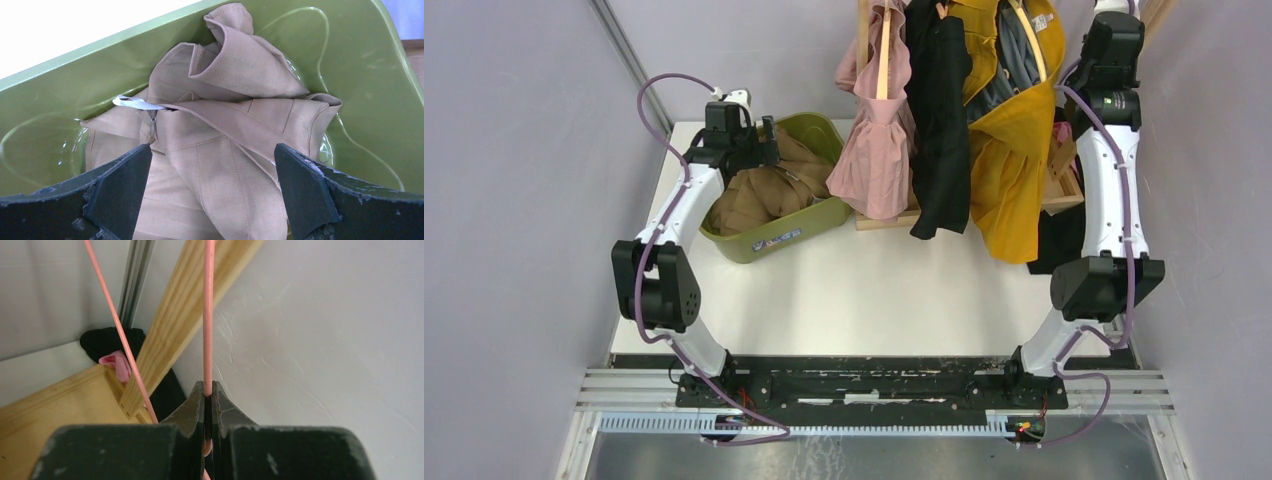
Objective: Remove the skirt from the hanger
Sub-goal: Place the hanger at the clothesline.
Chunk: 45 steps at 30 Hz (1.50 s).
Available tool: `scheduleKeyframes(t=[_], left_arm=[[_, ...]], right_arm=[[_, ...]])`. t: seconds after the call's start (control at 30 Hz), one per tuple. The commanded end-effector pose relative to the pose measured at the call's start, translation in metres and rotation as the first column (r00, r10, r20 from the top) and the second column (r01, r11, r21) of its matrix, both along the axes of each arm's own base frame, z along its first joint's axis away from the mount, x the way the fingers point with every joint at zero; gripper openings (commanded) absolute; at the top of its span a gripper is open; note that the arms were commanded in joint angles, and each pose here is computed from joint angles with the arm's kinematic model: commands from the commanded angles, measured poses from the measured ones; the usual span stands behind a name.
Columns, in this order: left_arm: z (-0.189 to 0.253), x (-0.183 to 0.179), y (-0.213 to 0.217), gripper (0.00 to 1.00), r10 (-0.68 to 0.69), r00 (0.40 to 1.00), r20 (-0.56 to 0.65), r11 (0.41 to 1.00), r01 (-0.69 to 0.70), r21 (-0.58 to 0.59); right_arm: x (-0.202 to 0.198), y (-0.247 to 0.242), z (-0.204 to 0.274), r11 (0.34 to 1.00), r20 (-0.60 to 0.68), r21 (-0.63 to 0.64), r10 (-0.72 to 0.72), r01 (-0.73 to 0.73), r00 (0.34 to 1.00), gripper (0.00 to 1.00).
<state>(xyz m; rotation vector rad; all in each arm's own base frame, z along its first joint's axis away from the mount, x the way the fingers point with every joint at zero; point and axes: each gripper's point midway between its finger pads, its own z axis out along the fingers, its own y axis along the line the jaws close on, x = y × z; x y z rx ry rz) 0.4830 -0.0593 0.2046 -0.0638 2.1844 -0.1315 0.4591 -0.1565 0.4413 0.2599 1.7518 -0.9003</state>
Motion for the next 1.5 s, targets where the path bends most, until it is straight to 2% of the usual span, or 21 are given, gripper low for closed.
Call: scheduleKeyframes(t=[0.0, 0.23, 0.6, 0.63, 0.67, 0.77, 1.07, 1.1, 1.23, 1.4, 1.47], left_arm=[[0.022, -0.002, 0.008, 0.99, -0.011, 0.998, 0.062, 0.999, 0.008, 0.045], [0.019, -0.001, 0.010, 0.99, -0.003, 0.999, 0.055, 0.998, 0.000, 0.055], [0.009, -0.005, 0.014, 0.99, 0.006, 0.999, 0.037, 0.997, -0.009, 0.073], [0.008, -0.005, 0.014, 0.99, 0.007, 0.999, 0.036, 0.997, -0.010, 0.074], [0.008, -0.005, 0.014, 0.99, 0.006, 0.999, 0.035, 0.997, -0.009, 0.075], [0.006, -0.006, 0.014, 0.99, 0.006, 0.999, 0.031, 0.997, -0.008, 0.076], [0.007, -0.009, 0.016, 0.99, -0.001, 0.999, 0.035, 0.996, -0.002, 0.090], [0.007, -0.010, 0.016, 0.99, 0.000, 0.999, 0.034, 0.996, -0.003, 0.090], [0.010, -0.010, 0.017, 0.99, -0.002, 0.999, 0.043, 0.995, -0.003, 0.097], [0.012, -0.011, 0.019, 0.99, -0.001, 0.999, 0.046, 0.993, -0.004, 0.115], [0.015, -0.010, 0.020, 0.99, -0.002, 0.999, 0.052, 0.993, -0.004, 0.118]], right_arm=[[0.019, -0.003, 0.021, 0.999, 0.130, 0.051, 0.008, -0.015, 0.991, 0.01], [0.040, -0.004, 0.004, 0.996, 0.112, 0.077, 0.032, -0.041, 0.993, 0.01], [0.045, -0.006, -0.020, 0.994, 0.067, 0.104, 0.017, -0.024, 0.998, 0.03], [0.043, -0.007, -0.019, 0.995, 0.068, 0.103, 0.009, -0.016, 0.998, 0.11], [0.041, -0.008, -0.018, 0.995, 0.070, 0.102, -0.001, -0.006, 0.998, 0.23], [0.034, -0.009, -0.013, 0.995, 0.077, 0.097, -0.014, 0.006, 0.997, 0.42], [0.007, 0.000, 0.014, 0.993, 0.133, 0.110, 0.019, -0.034, 0.991, 0.61], [0.004, 0.001, 0.016, 0.993, 0.137, 0.111, 0.030, -0.045, 0.990, 0.70], [-0.014, 0.012, 0.027, 0.989, 0.155, 0.117, 0.075, -0.093, 0.985, 0.74], [-0.045, 0.035, 0.045, 0.981, 0.181, 0.096, 0.148, -0.167, 0.972, 0.99], [-0.055, 0.050, 0.050, 0.970, 0.183, 0.083, 0.209, -0.227, 0.961, 1.00]])
